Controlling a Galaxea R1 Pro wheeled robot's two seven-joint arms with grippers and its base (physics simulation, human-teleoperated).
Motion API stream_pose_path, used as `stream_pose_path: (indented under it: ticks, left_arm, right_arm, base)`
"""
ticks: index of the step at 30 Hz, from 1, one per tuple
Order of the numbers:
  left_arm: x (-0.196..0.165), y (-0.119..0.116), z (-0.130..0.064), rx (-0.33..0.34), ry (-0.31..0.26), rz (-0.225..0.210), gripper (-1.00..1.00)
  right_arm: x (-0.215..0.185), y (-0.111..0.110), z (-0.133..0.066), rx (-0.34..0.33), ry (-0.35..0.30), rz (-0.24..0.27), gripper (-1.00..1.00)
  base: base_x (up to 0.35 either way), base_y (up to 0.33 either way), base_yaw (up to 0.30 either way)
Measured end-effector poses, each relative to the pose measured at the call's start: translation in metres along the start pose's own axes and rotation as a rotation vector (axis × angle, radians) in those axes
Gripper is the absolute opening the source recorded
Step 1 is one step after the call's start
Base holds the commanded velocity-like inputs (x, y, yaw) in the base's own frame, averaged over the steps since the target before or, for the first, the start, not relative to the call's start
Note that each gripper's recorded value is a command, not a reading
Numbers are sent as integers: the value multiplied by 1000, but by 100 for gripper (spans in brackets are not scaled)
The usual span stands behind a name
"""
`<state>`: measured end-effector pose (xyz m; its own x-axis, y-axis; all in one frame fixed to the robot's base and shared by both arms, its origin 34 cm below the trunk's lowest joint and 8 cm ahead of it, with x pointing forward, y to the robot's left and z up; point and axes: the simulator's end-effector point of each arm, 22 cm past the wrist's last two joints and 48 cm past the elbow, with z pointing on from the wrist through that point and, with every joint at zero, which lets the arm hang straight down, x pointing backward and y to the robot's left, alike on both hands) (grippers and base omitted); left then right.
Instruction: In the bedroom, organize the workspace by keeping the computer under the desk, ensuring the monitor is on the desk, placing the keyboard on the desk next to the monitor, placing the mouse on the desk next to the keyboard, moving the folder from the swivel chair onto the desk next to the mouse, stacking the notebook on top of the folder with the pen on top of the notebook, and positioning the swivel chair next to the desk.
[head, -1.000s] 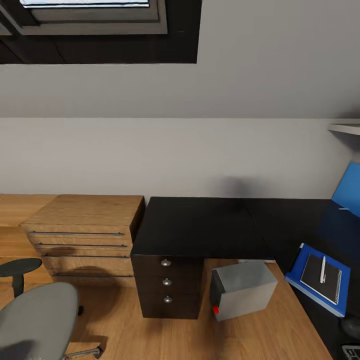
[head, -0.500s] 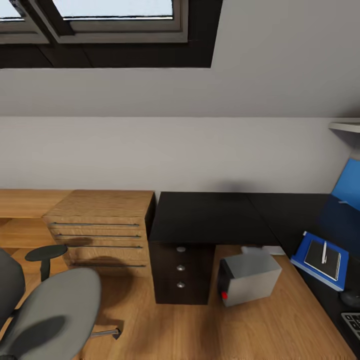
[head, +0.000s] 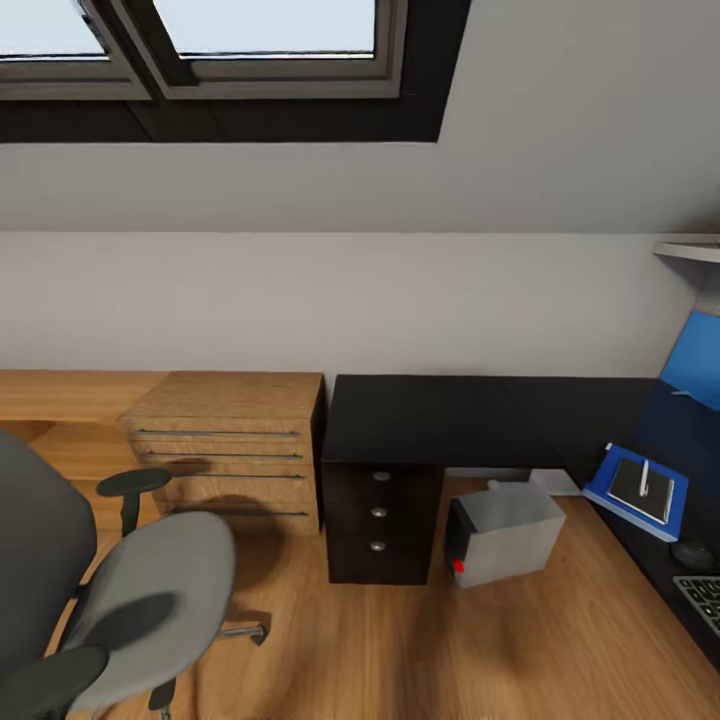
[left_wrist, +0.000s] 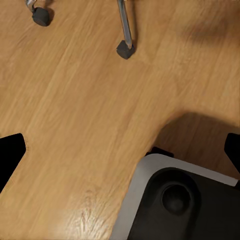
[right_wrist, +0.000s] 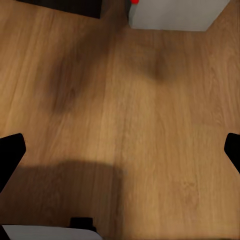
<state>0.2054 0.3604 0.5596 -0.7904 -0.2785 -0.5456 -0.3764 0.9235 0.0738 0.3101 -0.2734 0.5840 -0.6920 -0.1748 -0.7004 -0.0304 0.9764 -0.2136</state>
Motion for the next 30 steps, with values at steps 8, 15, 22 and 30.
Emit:
stream_pose_path:
  ticks: [8,15,22,30]
  left_arm:
    - [4,1,-7,-11,-25,-2,100]
    - [6,0,-7,-12,-23,-5,100]
    - [15,-1,-11,-13,0,-7,100]
    - [13,1,-16,-15,3,-8,100]
  right_arm:
    - [3,13,-10,-57,-24,10,100]
    - [3,21,-11,-88,-22,12,100]
    - [3,21,-11,-88,-23,16,100]
    - [-2,19,-15,-86,-28,19,100]
  base:
    - [-30,12,44]
    - [-3,1,216]
    - [0,0,264]
    - [0,0,274]
